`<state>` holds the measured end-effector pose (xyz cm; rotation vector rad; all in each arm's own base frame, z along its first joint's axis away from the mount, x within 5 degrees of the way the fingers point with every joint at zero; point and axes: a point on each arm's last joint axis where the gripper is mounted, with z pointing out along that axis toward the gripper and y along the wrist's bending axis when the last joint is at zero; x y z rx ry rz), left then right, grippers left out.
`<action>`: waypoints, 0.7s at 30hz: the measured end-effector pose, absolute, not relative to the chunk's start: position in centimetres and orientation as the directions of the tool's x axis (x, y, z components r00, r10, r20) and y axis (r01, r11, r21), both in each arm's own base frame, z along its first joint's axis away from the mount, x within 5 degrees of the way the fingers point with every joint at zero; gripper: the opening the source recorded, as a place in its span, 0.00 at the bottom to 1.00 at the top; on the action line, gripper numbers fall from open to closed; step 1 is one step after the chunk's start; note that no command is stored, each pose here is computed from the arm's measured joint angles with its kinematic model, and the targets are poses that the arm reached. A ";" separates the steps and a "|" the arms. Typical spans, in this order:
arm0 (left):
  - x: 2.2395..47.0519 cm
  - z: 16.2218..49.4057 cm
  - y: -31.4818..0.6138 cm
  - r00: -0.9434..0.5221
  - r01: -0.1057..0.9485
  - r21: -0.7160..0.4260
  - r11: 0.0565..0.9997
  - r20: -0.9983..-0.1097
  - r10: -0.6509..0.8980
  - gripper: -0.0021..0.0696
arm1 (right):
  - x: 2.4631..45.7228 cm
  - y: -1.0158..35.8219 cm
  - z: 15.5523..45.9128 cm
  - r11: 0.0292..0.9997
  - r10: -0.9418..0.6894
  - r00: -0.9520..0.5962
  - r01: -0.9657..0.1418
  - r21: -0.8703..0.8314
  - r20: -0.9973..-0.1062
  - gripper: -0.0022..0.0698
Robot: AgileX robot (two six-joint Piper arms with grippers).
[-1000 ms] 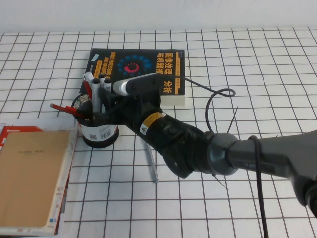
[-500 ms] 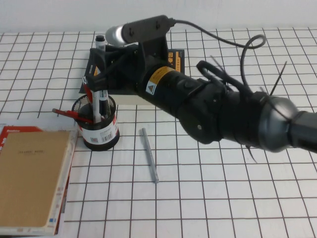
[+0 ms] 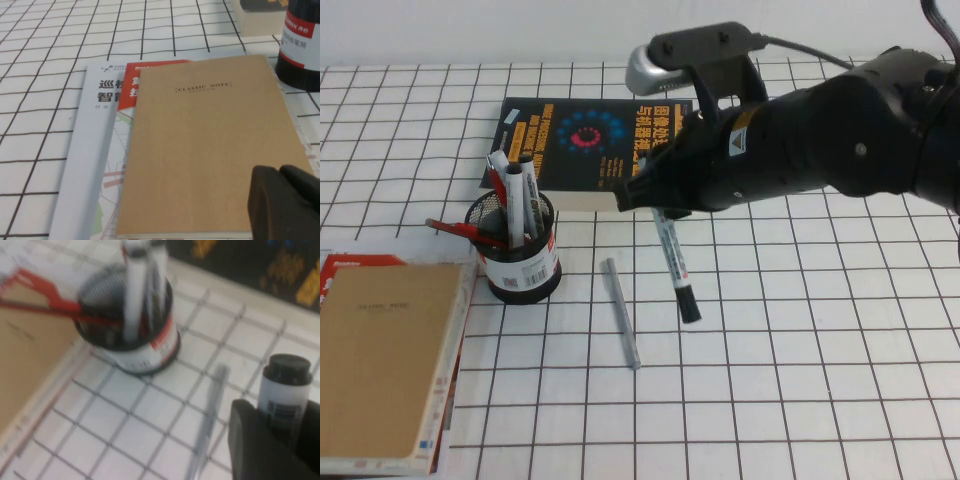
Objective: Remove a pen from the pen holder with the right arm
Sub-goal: 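Take a marker out of the pen holder and lay it on the table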
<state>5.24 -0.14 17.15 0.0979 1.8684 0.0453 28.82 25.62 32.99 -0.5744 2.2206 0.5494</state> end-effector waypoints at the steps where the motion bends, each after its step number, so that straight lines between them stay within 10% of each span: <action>1: 5.2 17.1 -0.1 -0.293 0.045 0.081 0.996 -0.952 0.091 0.02 | 29.0 25.3 32.4 0.817 -0.243 -0.651 -0.537 0.209 -0.719 0.21; 21: 5.2 17.1 -0.1 -0.293 0.045 0.081 0.996 -0.952 0.091 0.02 | 37.6 29.1 23.0 0.850 -0.303 -0.906 -0.397 0.345 -0.296 0.21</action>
